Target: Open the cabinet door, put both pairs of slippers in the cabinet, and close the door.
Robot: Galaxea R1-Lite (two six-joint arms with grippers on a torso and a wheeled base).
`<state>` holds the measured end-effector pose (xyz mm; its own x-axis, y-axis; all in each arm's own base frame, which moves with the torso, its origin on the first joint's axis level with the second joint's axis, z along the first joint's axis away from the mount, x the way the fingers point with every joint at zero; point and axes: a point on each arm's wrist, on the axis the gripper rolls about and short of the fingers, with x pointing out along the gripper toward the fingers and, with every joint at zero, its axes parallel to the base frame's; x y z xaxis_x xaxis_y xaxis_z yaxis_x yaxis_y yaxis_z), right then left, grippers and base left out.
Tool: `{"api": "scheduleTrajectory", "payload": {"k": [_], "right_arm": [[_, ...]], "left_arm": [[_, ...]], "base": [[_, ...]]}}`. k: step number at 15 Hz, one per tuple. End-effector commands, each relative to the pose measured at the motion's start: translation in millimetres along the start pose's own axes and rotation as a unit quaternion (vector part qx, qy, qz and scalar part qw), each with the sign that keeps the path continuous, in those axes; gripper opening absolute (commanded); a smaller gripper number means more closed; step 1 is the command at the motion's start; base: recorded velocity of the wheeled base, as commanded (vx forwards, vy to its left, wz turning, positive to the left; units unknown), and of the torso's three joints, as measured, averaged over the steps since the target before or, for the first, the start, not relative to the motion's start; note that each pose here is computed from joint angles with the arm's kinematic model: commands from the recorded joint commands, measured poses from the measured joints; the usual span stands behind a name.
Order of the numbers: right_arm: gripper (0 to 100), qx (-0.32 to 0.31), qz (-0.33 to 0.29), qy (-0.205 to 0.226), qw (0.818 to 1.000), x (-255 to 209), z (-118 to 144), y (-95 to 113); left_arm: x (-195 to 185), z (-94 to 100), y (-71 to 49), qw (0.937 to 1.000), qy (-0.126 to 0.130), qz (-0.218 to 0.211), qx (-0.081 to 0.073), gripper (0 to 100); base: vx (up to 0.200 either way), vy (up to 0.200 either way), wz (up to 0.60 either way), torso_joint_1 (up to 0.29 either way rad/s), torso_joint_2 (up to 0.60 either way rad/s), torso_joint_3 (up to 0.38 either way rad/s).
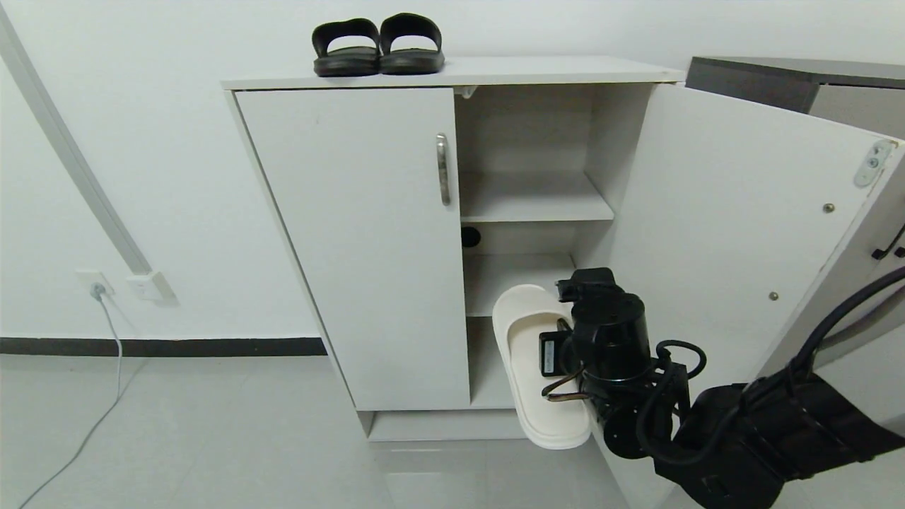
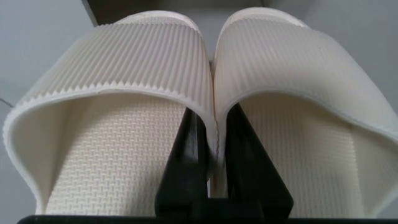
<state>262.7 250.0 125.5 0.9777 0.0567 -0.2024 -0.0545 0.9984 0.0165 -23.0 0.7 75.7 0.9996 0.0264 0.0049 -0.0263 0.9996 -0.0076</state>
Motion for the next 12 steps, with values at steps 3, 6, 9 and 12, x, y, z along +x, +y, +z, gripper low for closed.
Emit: {"api": "scheduleTrajectory", "payload": {"k": [3,6,9,12], "right_arm": [[0,-0.005,0.002,0.007,1.0,3,-8,2],[0,-0.01,-0.003,0.013,1.0,8,-14,1],[0,-0.014,-0.013,0.019,1.0,12,-18,-6],[0,-0.023,-0.025,0.027,0.999,14,-22,-15]], "left_arm": [[0,0.4,0.0,1.0,0.001,0.001,0.0,0],[0,-0.2,0.0,1.0,0.002,0.001,0.0,0],[0,0.4,0.0,1.0,0.001,0.001,0.0,0],[0,-0.1,0.0,1.0,0.002,0.001,-0.001,0]], "base": [[0.0,0.0,0.0,0.0,0.0,0.0],[0.0,0.0,0.0,0.0,0.0,0.0],[0.0,0.0,0.0,0.0,0.0,0.0],[0.0,0.0,0.0,0.0,0.0,0.0]]}}
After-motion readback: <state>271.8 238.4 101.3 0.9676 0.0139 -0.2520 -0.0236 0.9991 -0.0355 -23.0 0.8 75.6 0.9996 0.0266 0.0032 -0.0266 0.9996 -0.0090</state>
